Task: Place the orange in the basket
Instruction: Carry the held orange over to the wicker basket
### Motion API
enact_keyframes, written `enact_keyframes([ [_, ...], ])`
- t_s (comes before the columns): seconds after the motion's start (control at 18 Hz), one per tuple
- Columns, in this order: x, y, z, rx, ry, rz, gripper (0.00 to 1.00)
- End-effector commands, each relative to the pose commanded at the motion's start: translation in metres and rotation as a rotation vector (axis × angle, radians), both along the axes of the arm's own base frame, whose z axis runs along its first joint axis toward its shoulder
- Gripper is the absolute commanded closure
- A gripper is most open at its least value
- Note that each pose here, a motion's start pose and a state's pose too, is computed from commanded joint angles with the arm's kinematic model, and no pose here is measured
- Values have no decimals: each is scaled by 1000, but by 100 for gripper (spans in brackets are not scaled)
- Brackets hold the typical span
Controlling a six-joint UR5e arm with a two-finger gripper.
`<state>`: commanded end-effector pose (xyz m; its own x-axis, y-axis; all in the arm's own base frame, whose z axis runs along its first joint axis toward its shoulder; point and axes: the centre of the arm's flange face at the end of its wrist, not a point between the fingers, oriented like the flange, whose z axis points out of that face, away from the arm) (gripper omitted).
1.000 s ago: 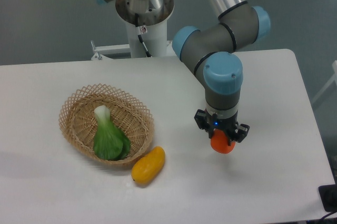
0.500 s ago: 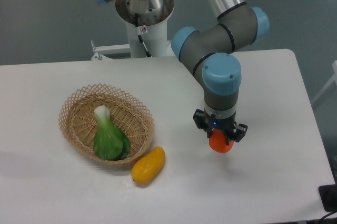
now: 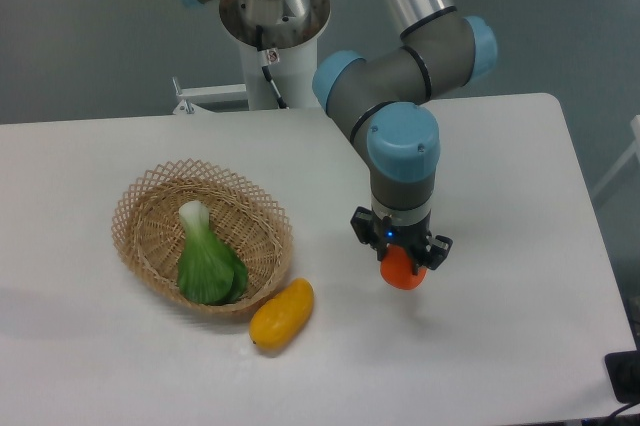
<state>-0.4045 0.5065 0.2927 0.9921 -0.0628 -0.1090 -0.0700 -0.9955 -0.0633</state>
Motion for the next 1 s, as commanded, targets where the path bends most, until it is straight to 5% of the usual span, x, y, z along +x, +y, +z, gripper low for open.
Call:
enact_keyframes([
  [0.33,29,16,6,96,-79,-23,46],
  [1.0,148,59,5,86,-121,-99,46],
])
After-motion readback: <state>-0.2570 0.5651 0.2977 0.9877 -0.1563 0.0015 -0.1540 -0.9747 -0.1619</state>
